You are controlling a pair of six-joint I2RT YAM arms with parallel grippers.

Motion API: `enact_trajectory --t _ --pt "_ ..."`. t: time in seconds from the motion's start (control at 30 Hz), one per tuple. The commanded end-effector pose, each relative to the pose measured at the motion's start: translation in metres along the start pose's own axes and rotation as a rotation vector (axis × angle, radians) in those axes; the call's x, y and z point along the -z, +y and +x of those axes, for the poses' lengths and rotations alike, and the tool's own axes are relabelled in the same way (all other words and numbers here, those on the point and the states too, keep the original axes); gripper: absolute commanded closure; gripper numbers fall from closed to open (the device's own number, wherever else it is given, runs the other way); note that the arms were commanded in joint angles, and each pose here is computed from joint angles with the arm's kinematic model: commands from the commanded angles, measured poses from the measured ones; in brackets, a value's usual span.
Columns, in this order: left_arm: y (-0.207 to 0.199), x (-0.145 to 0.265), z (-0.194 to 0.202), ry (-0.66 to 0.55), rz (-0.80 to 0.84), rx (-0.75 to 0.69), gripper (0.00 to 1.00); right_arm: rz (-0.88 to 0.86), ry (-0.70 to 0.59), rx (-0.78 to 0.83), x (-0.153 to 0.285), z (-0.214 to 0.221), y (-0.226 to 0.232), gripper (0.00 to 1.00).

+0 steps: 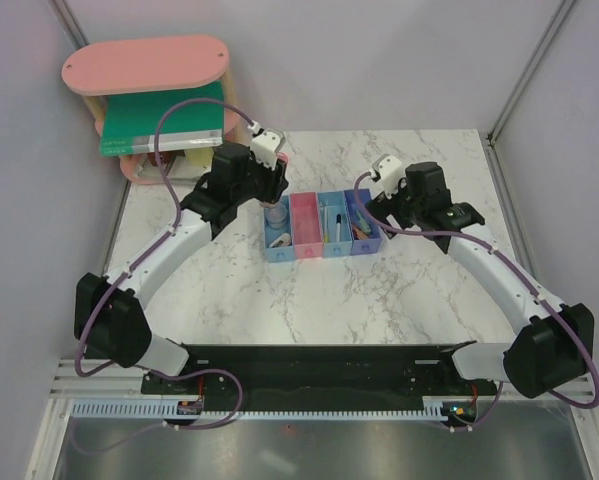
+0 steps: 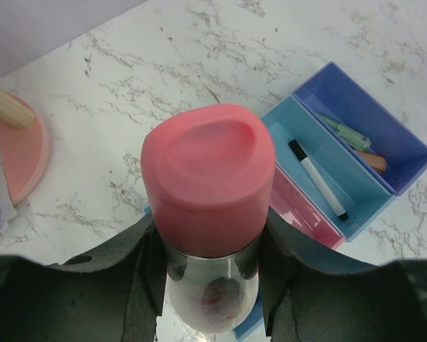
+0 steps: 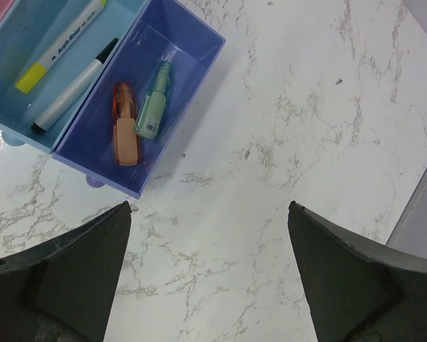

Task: Sort the stationery into containers
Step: Place the storage box in the storage box.

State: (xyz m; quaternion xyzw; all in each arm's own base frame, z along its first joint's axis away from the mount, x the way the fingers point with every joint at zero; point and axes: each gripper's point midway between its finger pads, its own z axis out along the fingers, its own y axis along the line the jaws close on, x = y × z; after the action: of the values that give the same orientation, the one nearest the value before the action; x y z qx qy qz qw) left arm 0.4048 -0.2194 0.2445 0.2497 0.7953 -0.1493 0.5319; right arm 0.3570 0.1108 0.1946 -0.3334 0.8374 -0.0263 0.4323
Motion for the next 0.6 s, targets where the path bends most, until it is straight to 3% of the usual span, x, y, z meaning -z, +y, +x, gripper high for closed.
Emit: enact_trajectory --t 0.0,0.17,0.3,0.4,0.57 --pt "-0.026 -0.002 -0.026 -0.138 0.006 -0.077 0.98 0.049 -0.042 -0.008 0.009 -0.007 -0.011 0.02" --pt "-0.065 -0.024 -0.038 -0.164 0.054 -0.16 0.98 0.06 -0.029 -0.023 0.011 0.004 -0.017 0.02" --pt "-0.069 -0.024 -0.054 -0.177 -0.038 -0.327 0.98 0.059 0.02 -0.018 0.016 0.023 -0.023 0.02" --pt "-0.064 -0.018 -0.064 -0.203 -0.067 -0.311 0.98 0.053 0.062 -0.015 0.023 0.036 -0.031 0.02" --pt "-0.061 -0.023 -0.041 -0.182 -0.085 -0.284 0.98 0.04 0.082 0.061 0.048 0.049 -0.041 0.02"
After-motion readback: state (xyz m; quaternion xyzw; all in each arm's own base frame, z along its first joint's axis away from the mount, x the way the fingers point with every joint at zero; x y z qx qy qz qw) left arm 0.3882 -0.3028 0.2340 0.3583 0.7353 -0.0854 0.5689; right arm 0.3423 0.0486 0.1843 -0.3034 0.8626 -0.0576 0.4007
